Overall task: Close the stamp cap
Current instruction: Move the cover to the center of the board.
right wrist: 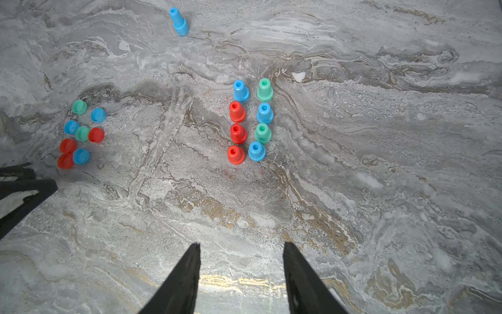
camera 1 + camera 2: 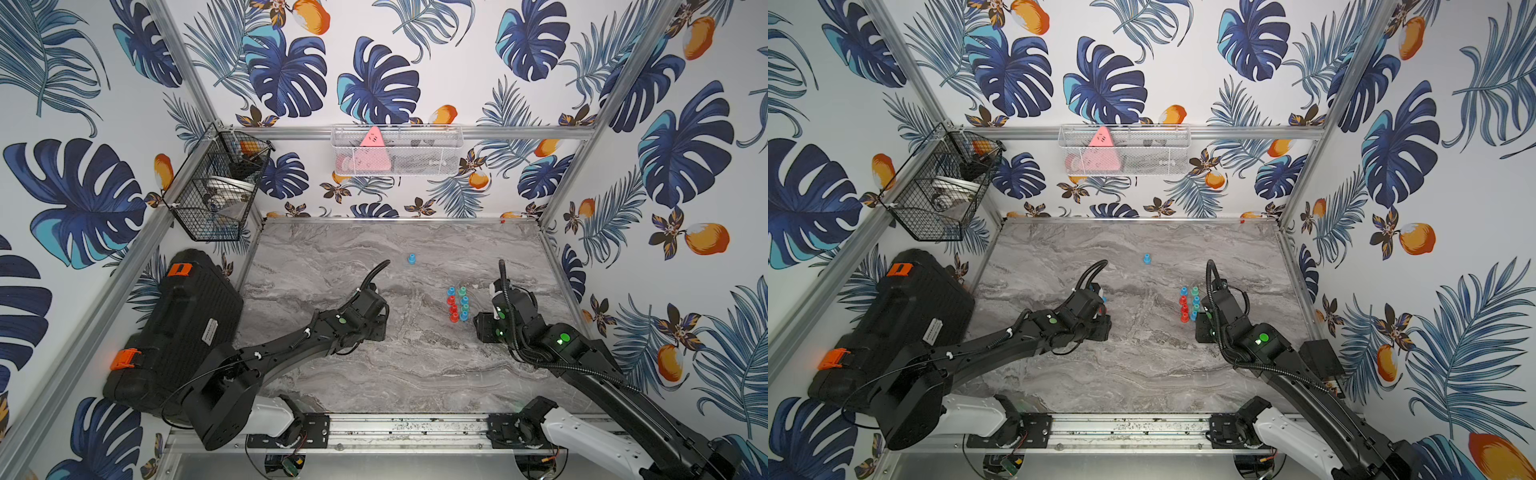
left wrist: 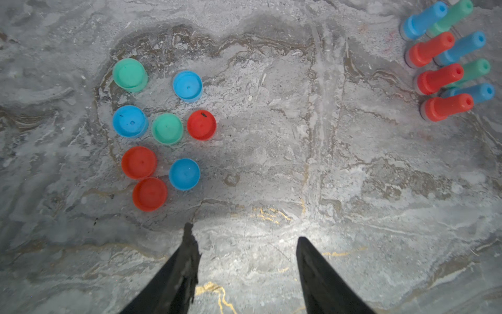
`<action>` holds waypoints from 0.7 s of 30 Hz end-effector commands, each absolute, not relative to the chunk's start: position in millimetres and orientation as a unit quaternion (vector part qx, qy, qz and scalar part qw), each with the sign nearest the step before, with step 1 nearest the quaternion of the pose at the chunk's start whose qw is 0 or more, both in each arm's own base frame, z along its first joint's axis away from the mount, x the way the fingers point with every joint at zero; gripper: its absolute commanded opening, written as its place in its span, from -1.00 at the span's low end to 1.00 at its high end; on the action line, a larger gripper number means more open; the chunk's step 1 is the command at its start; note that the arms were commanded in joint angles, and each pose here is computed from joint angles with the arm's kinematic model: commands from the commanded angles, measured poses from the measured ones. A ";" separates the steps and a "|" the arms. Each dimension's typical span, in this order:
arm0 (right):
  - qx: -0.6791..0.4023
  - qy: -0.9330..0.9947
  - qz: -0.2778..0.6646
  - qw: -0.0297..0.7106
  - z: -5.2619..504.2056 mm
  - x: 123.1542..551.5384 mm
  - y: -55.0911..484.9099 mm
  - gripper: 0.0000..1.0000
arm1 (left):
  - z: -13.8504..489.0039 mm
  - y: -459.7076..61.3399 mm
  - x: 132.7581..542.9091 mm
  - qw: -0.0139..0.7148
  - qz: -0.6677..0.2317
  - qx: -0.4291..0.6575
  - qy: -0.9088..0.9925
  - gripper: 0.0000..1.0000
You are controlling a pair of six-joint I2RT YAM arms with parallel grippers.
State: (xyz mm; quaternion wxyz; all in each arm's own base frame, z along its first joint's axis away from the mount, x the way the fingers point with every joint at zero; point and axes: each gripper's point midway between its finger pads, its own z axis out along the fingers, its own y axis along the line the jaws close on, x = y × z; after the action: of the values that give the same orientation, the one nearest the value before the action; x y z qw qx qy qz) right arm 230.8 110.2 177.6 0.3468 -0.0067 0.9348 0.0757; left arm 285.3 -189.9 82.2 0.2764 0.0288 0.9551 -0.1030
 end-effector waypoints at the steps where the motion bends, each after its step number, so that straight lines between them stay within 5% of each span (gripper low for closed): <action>1: 0.001 0.933 0.075 0.351 179.9 231.3 109.7 0.04 | 82.4 -194.0 300.9 0.288 -0.123 0.002 0.950 0.24; 21: -0.005 0.932 0.076 0.354 180.7 228.5 112.5 0.04 | 56.5 -179.8 323.2 0.276 -0.112 -0.035 0.954 0.19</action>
State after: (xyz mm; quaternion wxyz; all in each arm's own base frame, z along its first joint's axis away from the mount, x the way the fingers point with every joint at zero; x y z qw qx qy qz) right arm 228.4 114.1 179.7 0.3511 -0.0099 0.9329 0.0788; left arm 314.7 -177.1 51.3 0.2639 -0.0220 0.9590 -0.1009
